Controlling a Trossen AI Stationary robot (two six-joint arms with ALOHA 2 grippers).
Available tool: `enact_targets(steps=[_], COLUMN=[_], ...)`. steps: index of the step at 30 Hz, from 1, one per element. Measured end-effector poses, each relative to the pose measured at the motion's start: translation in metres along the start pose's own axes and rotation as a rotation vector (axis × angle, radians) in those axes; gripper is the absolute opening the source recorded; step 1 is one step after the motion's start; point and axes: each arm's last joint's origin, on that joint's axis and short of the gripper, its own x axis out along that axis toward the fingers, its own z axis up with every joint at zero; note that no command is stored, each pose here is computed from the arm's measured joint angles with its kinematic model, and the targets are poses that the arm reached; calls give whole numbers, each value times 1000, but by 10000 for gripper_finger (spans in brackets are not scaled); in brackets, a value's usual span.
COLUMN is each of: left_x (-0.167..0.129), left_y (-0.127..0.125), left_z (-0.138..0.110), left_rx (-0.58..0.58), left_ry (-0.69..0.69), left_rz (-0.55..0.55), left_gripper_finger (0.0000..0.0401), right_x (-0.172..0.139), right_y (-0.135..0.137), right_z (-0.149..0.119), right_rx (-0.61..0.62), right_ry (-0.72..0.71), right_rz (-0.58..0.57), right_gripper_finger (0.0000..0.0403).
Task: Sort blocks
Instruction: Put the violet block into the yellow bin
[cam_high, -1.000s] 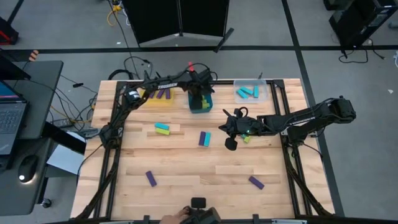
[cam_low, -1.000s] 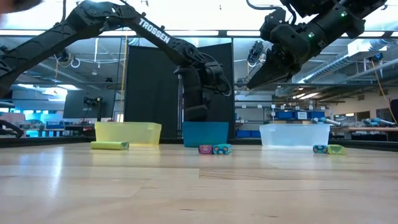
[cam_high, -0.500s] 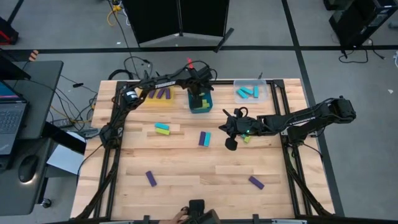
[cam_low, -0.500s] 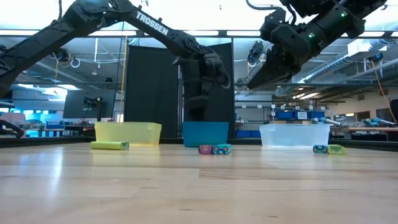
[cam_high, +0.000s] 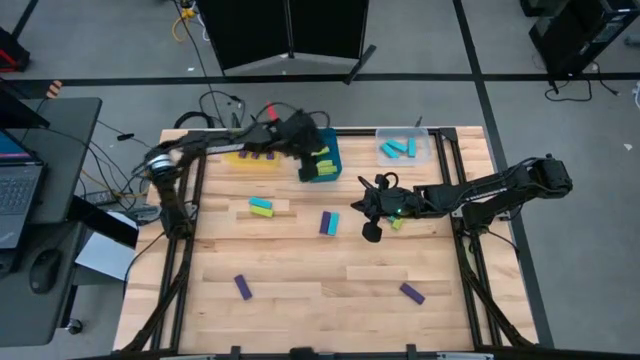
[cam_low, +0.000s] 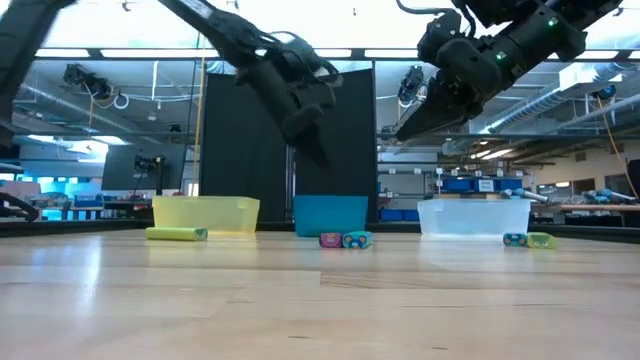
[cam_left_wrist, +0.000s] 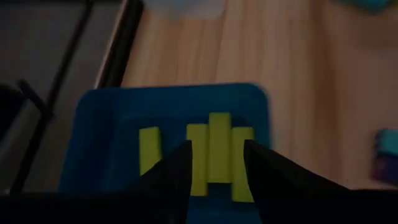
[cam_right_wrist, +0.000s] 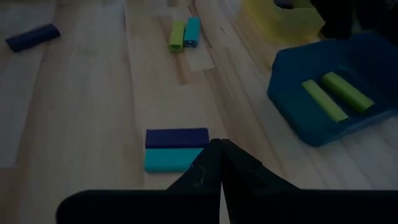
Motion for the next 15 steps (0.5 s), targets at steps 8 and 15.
enact_targets(steps=[8, 15], left_x=[-53, -72], left_y=[-58, -95], left_z=[-41, -75], left_rx=[28, -27], left_ry=[-293, -389], left_rz=[1, -74], left_gripper_finger=[150, 150], right_x=[8, 41], right_y=[7, 16], right_z=[3, -8], right_rx=[34, 36], right_ry=[-39, -20], right_rz=[133, 164], right_gripper_finger=[17, 15])
